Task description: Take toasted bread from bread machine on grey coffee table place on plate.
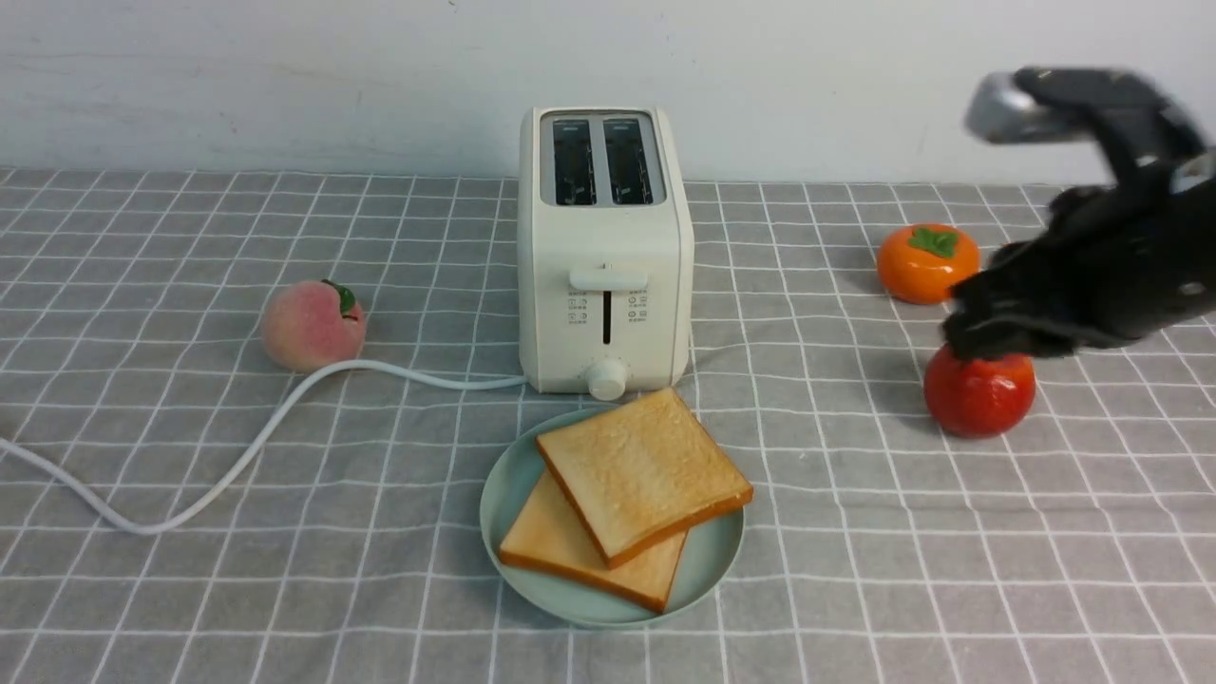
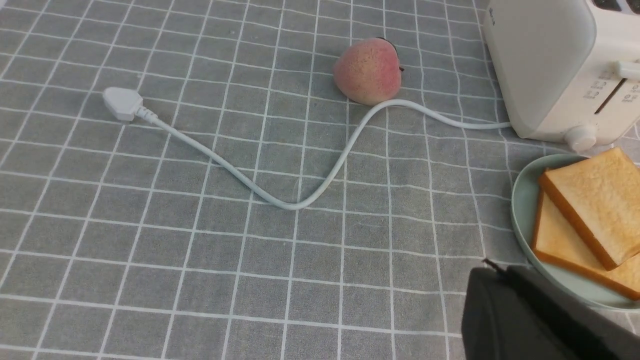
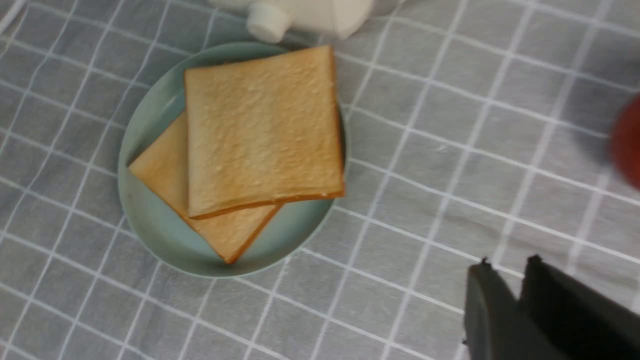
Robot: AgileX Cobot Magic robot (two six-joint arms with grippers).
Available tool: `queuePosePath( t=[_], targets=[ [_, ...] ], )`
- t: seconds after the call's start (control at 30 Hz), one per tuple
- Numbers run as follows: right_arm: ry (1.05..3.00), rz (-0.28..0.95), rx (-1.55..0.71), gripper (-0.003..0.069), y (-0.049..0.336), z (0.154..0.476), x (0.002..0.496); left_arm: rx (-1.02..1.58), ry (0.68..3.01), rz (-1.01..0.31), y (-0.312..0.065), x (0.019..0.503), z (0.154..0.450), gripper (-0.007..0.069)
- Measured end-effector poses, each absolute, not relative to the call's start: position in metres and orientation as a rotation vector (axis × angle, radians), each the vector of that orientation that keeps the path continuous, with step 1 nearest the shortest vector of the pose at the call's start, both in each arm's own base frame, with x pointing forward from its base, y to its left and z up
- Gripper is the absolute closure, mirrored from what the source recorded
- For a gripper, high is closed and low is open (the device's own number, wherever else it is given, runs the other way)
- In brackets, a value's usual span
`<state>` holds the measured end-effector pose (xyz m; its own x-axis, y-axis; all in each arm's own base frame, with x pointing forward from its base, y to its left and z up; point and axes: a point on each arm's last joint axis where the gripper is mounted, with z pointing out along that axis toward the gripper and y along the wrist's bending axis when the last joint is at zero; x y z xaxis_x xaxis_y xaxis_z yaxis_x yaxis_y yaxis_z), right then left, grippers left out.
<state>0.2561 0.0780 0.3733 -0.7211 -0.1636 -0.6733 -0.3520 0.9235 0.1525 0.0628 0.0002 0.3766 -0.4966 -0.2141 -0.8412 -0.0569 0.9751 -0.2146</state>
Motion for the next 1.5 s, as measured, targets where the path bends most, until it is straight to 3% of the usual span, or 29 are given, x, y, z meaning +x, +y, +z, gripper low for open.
queuePosePath(
  t=[0.13, 0.27, 0.37, 0.53, 0.7, 1.5],
  targets=[
    [2.249, 0.274, -0.198, 0.0672, 0.054, 0.406, 0.196, -0.186, 2.071, -0.224, -0.002, 0.064, 0.378, 0.0639],
    [2.069, 0.242, -0.070, 0.0666, 0.032, 0.403, 0.137, -0.185, 2.052, -0.257, -0.004, 0.064, 0.380, 0.0639],
    [1.920, 0.244, -0.022, 0.0664, 0.020, 0.382, 0.102, -0.183, 2.044, -0.267, -0.005, 0.065, 0.381, 0.0639],
    [1.640, 0.345, 0.050, 0.0659, 0.009, 0.315, 0.052, -0.182, 2.034, -0.297, -0.006, 0.065, 0.382, 0.0639],
    [1.530, 0.347, 0.042, 0.0651, 0.005, 0.287, 0.039, -0.181, 2.012, -0.343, -0.009, 0.065, 0.384, 0.0639],
    [1.478, 0.341, 0.031, 0.0616, 0.005, 0.289, 0.036, -0.179, 2.007, -0.345, -0.009, 0.065, 0.384, 0.0625]
  ],
)
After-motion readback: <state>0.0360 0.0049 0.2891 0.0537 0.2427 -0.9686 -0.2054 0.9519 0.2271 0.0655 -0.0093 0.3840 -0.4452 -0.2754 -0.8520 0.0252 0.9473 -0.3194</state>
